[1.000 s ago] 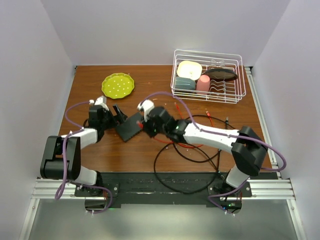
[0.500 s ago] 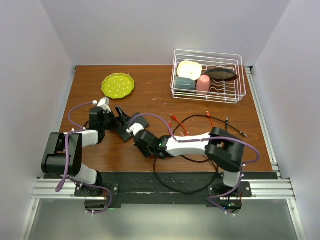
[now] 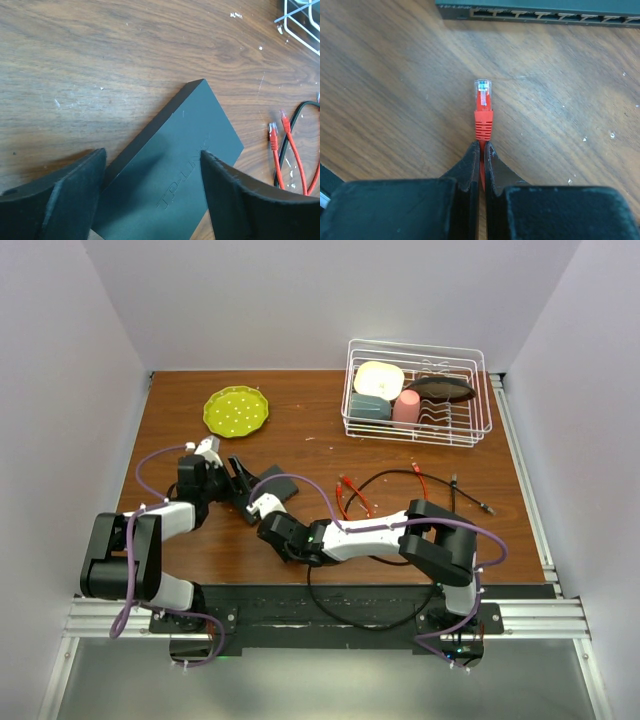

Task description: Insert the plug into the switch port

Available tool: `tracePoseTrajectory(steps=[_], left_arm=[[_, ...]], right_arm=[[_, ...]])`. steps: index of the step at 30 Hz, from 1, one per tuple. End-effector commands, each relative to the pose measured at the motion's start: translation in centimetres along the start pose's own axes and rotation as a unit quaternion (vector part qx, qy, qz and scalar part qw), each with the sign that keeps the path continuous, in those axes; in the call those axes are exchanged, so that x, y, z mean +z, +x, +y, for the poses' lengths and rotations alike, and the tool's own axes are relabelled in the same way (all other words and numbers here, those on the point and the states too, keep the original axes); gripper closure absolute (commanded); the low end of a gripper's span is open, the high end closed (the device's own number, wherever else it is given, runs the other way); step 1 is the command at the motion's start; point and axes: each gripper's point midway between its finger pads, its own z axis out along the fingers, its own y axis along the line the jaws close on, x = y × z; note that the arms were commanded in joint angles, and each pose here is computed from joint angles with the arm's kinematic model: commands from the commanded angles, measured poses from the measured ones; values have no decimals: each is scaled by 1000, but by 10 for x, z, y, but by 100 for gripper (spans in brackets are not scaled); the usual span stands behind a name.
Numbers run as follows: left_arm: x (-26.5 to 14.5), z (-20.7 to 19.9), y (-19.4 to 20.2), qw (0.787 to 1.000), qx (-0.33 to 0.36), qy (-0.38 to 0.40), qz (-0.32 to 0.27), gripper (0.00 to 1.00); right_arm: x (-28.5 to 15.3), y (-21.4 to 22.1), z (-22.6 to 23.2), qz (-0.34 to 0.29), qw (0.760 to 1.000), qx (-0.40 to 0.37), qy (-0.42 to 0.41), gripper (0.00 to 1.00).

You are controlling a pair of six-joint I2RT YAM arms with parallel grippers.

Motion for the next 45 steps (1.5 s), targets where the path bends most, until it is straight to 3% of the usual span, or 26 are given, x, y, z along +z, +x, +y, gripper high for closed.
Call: tracePoseTrajectory(steps=[1, 6, 14, 45], left_arm=[[-8, -7, 1, 1000, 10, 20, -5, 29], [-11, -13, -1, 999, 13, 36, -12, 44], [-9, -8, -5, 1000, 16, 16, -10, 30], [-4, -9, -1, 999, 34, 28, 11, 30]], right_arm=[[-1, -8, -3, -11, 1000, 17, 21, 100], [-2, -12, -2, -15, 1000, 18, 19, 100], [-5, -13, -3, -18, 999, 15, 24, 100], [17, -37, 4, -30, 998, 23, 56, 100]])
